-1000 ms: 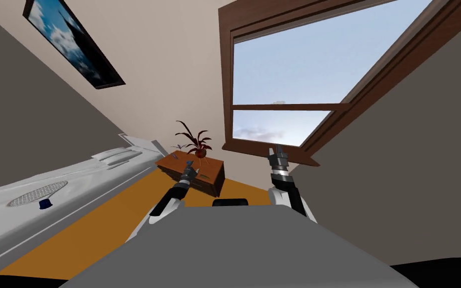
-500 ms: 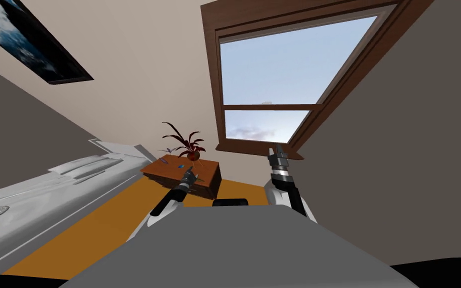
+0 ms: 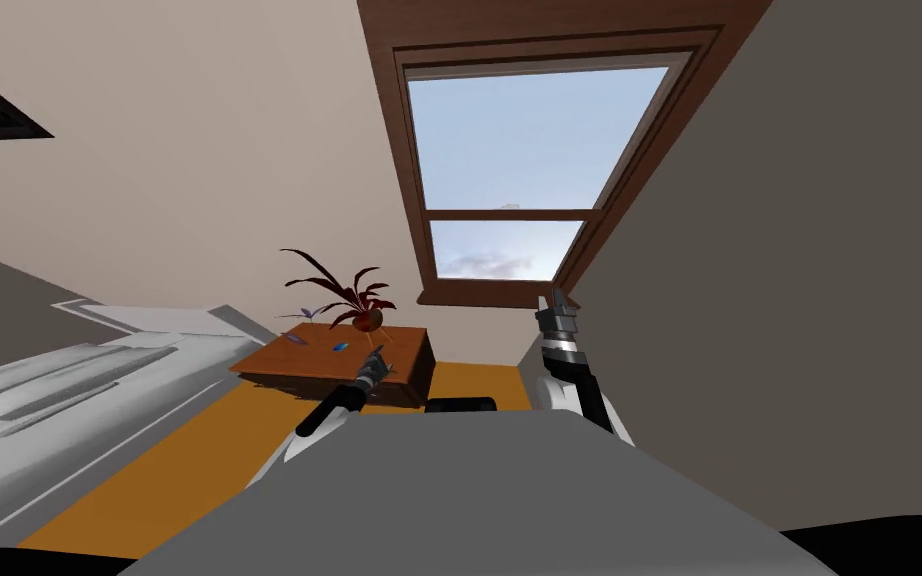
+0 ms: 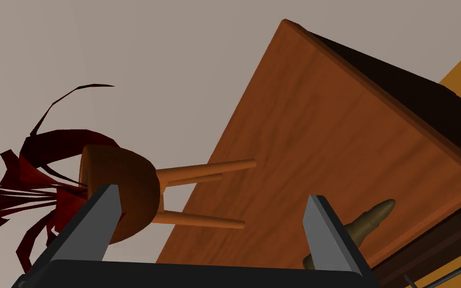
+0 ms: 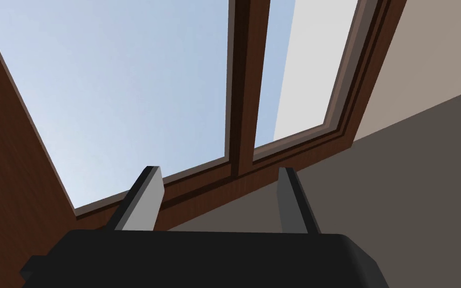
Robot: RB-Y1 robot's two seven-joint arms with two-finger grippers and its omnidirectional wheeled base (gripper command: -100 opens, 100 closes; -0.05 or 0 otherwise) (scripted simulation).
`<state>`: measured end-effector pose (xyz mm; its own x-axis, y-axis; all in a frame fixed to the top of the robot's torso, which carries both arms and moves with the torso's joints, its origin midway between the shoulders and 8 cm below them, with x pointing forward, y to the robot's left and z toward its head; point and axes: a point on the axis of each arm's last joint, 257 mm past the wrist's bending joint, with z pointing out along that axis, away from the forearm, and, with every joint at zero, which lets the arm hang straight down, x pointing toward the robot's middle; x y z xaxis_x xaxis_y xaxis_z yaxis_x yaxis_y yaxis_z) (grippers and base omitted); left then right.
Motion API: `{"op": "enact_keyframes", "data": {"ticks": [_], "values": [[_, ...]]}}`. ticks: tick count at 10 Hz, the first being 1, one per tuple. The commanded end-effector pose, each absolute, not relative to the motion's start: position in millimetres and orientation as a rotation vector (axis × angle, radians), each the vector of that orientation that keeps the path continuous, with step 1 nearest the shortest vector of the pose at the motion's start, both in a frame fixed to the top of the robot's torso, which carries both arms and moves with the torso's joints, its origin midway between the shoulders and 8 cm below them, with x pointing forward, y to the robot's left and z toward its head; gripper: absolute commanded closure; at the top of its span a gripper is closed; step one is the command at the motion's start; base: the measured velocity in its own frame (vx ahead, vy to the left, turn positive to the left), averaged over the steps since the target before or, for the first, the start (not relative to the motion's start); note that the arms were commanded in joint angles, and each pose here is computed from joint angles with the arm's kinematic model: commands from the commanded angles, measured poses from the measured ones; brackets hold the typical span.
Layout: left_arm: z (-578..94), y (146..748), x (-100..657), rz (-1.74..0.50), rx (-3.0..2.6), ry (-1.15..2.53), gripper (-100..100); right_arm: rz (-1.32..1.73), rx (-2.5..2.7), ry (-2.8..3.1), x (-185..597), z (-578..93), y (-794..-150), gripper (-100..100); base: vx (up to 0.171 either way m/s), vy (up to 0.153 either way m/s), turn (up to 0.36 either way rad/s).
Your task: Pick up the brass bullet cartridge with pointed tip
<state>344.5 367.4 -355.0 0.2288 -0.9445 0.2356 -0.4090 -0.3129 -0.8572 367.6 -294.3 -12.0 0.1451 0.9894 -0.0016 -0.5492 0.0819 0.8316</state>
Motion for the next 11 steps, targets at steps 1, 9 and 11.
{"op": "enact_keyframes", "data": {"ticks": [1, 9, 11], "values": [[-366, 371, 340, -1.002, -1.879, 1.258, -100, 1.300, 0.804, 0.697, 368, -12, -294, 0, 0.018, 0.003, -0.138], [-448, 405, 272, -0.753, -2.153, 1.323, -100, 1.300, 0.804, 0.697, 368, -12, -294, 0, 0.016, 0.011, -0.228], [-480, 420, 235, -0.633, -2.263, 1.339, -100, 1.300, 0.804, 0.697, 368, -12, -294, 0, 0.006, 0.029, -0.331]]}}
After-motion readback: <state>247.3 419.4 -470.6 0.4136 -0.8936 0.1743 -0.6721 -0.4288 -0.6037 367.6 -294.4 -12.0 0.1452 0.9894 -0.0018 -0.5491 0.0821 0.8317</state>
